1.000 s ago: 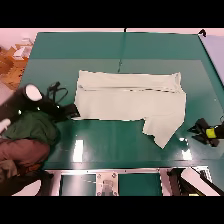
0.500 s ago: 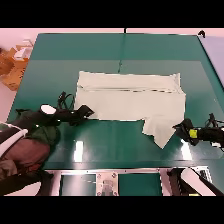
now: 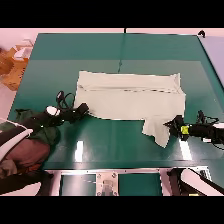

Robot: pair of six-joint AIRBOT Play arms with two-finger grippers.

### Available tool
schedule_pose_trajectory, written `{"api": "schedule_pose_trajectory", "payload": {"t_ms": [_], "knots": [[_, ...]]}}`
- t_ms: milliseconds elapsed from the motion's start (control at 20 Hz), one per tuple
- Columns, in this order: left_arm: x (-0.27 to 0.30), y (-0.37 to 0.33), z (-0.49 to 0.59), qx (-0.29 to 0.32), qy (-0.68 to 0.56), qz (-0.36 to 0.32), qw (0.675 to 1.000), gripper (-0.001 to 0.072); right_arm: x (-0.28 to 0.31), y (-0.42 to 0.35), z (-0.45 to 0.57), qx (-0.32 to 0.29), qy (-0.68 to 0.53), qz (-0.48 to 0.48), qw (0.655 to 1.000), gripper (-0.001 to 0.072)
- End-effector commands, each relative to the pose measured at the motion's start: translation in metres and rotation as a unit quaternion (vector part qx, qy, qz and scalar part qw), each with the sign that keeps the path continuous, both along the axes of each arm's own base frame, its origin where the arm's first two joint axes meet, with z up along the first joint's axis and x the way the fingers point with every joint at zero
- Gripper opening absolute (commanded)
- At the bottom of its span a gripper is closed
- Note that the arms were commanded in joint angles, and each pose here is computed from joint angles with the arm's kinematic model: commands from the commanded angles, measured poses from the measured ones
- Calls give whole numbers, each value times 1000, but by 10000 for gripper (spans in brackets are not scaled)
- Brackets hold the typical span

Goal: Fold the shirts.

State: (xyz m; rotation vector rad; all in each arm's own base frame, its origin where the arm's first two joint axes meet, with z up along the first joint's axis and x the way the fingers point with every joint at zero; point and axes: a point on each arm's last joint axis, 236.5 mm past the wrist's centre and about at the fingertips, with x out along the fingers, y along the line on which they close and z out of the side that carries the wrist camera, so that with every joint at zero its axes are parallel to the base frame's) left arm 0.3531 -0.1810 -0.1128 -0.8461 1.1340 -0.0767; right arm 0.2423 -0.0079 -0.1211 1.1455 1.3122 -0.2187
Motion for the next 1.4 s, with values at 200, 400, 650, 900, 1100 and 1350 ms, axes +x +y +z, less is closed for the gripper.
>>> {"api": "schedule_pose_trajectory", "payload": {"t_ms": [200,400,650,900,1100,1350], "knots": [[0,2,20,18,-29,-27,999,23,8,-6,18,-6,-6,27,1000,15],[-35,20,22,84,12,-82,993,22,-30,-27,15,-68,67,35,995,14],[-57,29,34,120,38,-130,983,23,-30,-33,49,-111,29,31,993,13],[-18,22,92,140,-15,-160,977,23,15,-33,107,-108,-69,20,992,13],[30,14,117,163,-44,-177,970,24,72,-41,148,-100,-139,11,985,14],[116,1,119,177,-66,-179,966,24,164,-53,156,-108,-165,42,979,14]]}}
